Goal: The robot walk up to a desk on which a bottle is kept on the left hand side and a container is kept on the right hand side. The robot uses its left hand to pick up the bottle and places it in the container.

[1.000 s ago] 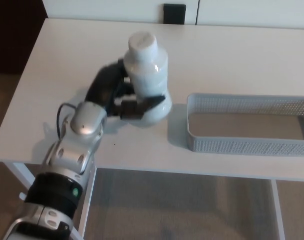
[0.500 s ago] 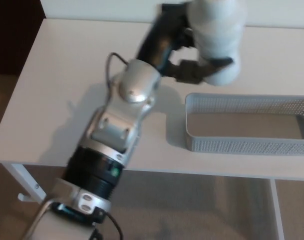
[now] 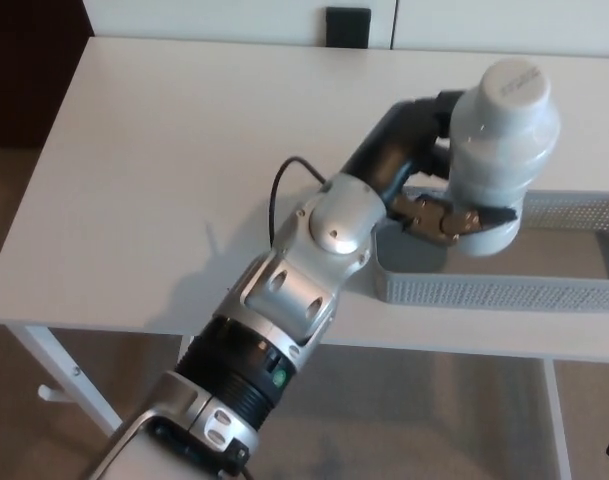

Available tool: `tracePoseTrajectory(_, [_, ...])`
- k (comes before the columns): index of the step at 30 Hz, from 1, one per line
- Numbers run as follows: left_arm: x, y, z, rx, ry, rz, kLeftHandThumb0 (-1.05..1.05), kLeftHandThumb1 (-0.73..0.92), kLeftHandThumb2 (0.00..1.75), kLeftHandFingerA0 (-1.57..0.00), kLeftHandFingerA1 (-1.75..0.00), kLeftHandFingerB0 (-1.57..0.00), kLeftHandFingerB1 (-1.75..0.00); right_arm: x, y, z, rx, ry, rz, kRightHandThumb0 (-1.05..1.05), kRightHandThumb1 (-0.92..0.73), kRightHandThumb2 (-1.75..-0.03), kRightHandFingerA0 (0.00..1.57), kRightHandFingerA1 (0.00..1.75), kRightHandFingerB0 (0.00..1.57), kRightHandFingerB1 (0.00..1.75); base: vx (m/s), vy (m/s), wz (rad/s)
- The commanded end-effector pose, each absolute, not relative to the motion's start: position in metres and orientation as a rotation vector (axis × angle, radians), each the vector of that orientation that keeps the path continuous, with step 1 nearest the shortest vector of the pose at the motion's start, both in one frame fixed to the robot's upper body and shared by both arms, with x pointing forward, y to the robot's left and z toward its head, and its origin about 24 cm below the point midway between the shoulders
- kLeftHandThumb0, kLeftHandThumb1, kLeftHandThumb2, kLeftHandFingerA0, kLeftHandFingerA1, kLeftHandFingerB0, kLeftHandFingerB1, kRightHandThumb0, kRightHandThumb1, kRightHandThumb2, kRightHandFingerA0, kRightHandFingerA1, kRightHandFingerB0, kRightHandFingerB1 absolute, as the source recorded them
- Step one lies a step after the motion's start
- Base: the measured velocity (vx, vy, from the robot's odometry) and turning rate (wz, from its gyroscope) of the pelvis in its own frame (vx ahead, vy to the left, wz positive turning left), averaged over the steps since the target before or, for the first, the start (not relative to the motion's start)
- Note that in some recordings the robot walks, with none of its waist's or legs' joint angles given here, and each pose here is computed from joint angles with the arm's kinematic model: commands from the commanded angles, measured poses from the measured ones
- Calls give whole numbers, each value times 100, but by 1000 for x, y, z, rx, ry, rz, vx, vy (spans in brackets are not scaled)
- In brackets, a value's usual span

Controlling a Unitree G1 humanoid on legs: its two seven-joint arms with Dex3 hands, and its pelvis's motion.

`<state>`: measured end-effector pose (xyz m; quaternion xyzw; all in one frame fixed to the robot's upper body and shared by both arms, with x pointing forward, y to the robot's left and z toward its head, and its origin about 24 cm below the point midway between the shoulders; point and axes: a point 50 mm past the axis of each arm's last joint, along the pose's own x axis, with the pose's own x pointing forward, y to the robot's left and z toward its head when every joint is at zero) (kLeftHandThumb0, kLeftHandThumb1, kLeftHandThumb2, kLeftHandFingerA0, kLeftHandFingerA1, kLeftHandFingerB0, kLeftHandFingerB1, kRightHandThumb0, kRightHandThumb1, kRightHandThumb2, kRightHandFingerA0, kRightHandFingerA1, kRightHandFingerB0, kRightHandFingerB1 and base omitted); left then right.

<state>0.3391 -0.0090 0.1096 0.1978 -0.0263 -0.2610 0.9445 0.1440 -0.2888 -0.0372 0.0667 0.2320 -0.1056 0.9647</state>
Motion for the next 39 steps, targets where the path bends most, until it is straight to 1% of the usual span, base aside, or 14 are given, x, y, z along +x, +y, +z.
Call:
tracePoseTrajectory(1, [337, -8, 98, 397, -28, -512, -22, 70, 86, -110, -135, -85, -122, 144, -292, -36, 111, 481, -225, -30, -51, -55, 51, 58, 30, 38, 0, 0, 0])
tracePoseTrajectory(9, [340, 1, 94, 404, -35, -496, -17, 73, 86, -111, -135, -84, -111, 145, -292, -36, 118, 477, -226, -28, -51, -55, 50, 58, 31, 38, 0, 0, 0])
tracePoseTrajectory(10, [341, 3, 93, 421, -41, -495, -31, 73, 62, -103, -78, -70, -52, 144, -292, -35, 126, 476, -230, -27, -51, -55, 51, 60, 30, 38, 0, 0, 0])
tracePoseTrajectory(11, [341, 3, 93, 425, -43, -495, -31, 73, 62, -103, -78, -70, -52, 144, -292, -35, 128, 476, -230, -27, -51, -55, 51, 60, 30, 38, 0, 0, 0])
tracePoseTrajectory(12, [343, 4, 94, 471, -43, -507, -52, 67, 61, -77, -55, -42, -34, 146, -292, -35, 123, 473, -227, -27, -51, -55, 51, 59, 30, 38, 0, 0, 0])
tracePoseTrajectory(13, [343, 5, 94, 495, -37, -519, -77, 52, 86, -12, -43, -6, -26, 146, -292, -35, 120, 474, -224, -28, -51, -55, 51, 58, 30, 38, 0, 0, 0])
tracePoseTrajectory(14, [343, 5, 94, 500, -33, -524, -77, 52, 86, -12, -43, -6, -26, 146, -292, -35, 119, 476, -223, -28, -51, -55, 51, 58, 30, 38, 0, 0, 0])
tracePoseTrajectory(15, [343, 6, 95, 511, -33, -519, -82, 52, 93, -2, -21, -1, -15, 146, -292, -35, 113, 477, -220, -30, -51, -55, 50, 57, 30, 38, 0, 0, 0])
tracePoseTrajectory(20, [342, 10, 96, 525, -61, -480, -90, 52, 94, 0, -2, 0, -8, 145, -293, -35, 107, 478, -220, -30, -51, -55, 51, 57, 31, 38, 0, 0, 0])
tracePoseTrajectory(21, [343, 11, 96, 539, -66, -473, -98, 67, 60, 0, 0, 0, -6, 145, -293, -35, 104, 480, -221, -29, -51, -55, 51, 58, 31, 38, 0, 0, 0])
tracePoseTrajectory(29, [348, 18, 109, 588, -91, -493, -105, 67, 62, 0, 0, 0, 0, 148, -292, -34, 110, 474, -218, -29, -50, -54, 50, 58, 30, 38, 0, 0, 0])
tracePoseTrajectory(35, [342, 31, 179, 482, -352, -508, -93, 64, 59, 0, 0, 0, 0, 148, -295, -31, 87, 469, -214, -30, -50, -55, 51, 57, 30, 38, 0, 0, 0])
tracePoseTrajectory(37, [317, 49, 238, 257, -574, -526, -83, 55, 59, 0, 0, 0, 0, 152, -295, -28, 75, 467, -205, -30, -50, -55, 53, 58, 30, 37, 0, 0, 0])
tracePoseTrajectory(39, [299, 63, 265, 215, -688, -509, -91, 59, 59, 0, 0, 0, 0, 151, -295, -28, 71, 470, -205, -30, -50, -55, 54, 59, 30, 38, 0, 0, 0])
